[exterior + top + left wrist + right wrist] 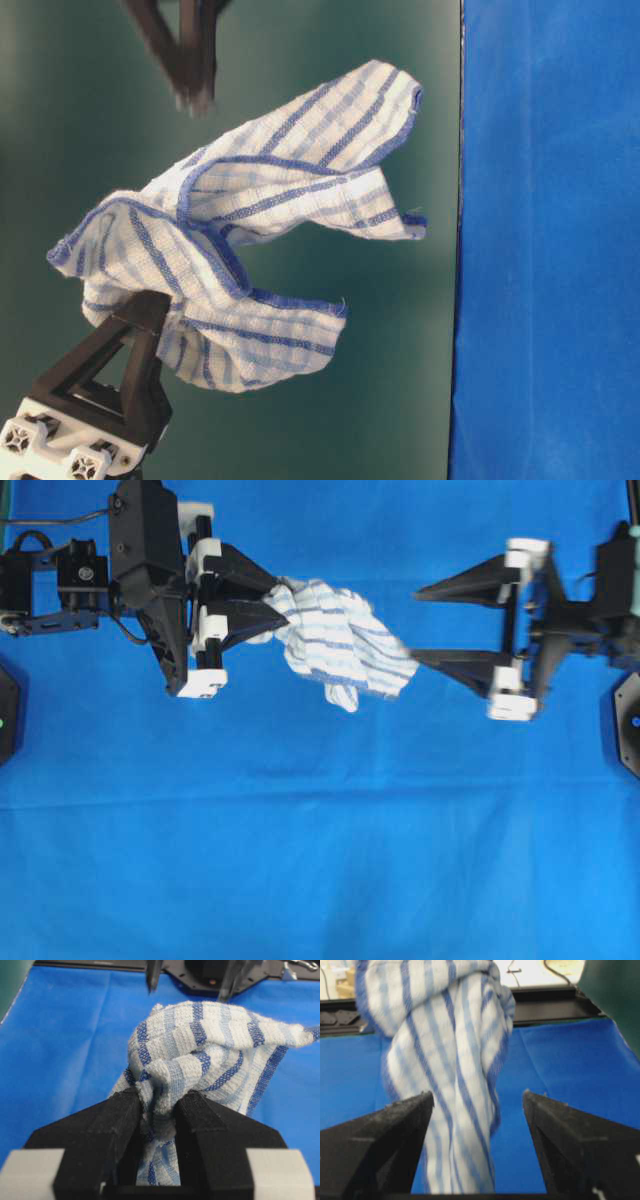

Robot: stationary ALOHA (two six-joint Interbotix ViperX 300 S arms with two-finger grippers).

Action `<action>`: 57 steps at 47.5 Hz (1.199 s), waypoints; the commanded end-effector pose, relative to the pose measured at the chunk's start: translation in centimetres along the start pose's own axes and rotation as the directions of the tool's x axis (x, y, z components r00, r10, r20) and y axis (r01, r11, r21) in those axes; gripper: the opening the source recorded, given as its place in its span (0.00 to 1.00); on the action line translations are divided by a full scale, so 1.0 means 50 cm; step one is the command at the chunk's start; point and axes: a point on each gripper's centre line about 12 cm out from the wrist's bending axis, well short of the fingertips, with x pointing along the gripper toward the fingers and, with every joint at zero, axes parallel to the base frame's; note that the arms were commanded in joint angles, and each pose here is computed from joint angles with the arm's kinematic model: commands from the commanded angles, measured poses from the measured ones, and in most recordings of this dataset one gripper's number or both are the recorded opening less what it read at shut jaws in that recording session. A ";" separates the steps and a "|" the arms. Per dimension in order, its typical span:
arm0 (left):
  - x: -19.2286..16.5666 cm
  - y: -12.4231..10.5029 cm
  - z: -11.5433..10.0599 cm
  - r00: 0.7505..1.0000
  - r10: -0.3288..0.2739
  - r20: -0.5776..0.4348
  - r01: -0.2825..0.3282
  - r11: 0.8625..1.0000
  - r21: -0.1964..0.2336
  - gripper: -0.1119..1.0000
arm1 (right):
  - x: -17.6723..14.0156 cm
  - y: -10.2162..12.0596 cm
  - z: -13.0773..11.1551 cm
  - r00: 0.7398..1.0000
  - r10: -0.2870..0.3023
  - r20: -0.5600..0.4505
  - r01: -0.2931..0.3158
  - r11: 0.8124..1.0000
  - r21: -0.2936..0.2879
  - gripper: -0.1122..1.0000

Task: Hand over the towel.
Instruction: 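Move the right gripper to the towel and grasp it beside the left gripper, then open the left gripper and retract it, leaving the towel in the right gripper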

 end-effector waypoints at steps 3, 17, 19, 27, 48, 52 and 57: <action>-0.003 -0.003 0.027 0.999 -0.003 0.041 0.003 1.000 -0.002 0.22 | 0.056 0.006 0.019 1.000 0.007 0.027 -0.007 1.000 0.004 0.76; -0.005 -0.005 0.028 0.999 -0.006 0.045 0.006 1.000 -0.002 0.22 | 0.153 0.007 0.018 1.000 0.005 -0.008 -0.005 1.000 0.008 0.76; -0.005 -0.005 0.026 0.999 -0.006 0.043 0.006 1.000 -0.002 0.22 | 0.162 0.007 0.017 1.000 0.005 -0.017 -0.005 1.000 0.010 0.76; -0.007 -0.005 0.027 0.999 -0.006 0.045 0.006 1.000 -0.002 0.22 | 0.173 0.003 0.016 1.000 -0.004 -0.031 0.005 1.000 0.019 0.75; -0.002 -0.009 0.029 0.999 -0.012 0.049 0.012 1.000 -0.002 0.22 | 0.173 0.001 0.016 0.999 -0.007 -0.040 0.007 1.000 0.019 0.15; -0.002 -0.008 0.032 0.998 -0.010 0.057 0.010 1.000 -0.005 0.22 | 0.173 0.001 0.017 0.999 -0.007 -0.038 0.007 1.000 0.019 0.15; 0.000 -0.009 0.031 0.998 -0.011 0.063 0.012 1.000 -0.008 0.22 | 0.169 0.001 0.020 0.999 -0.006 -0.035 0.007 1.000 0.019 0.15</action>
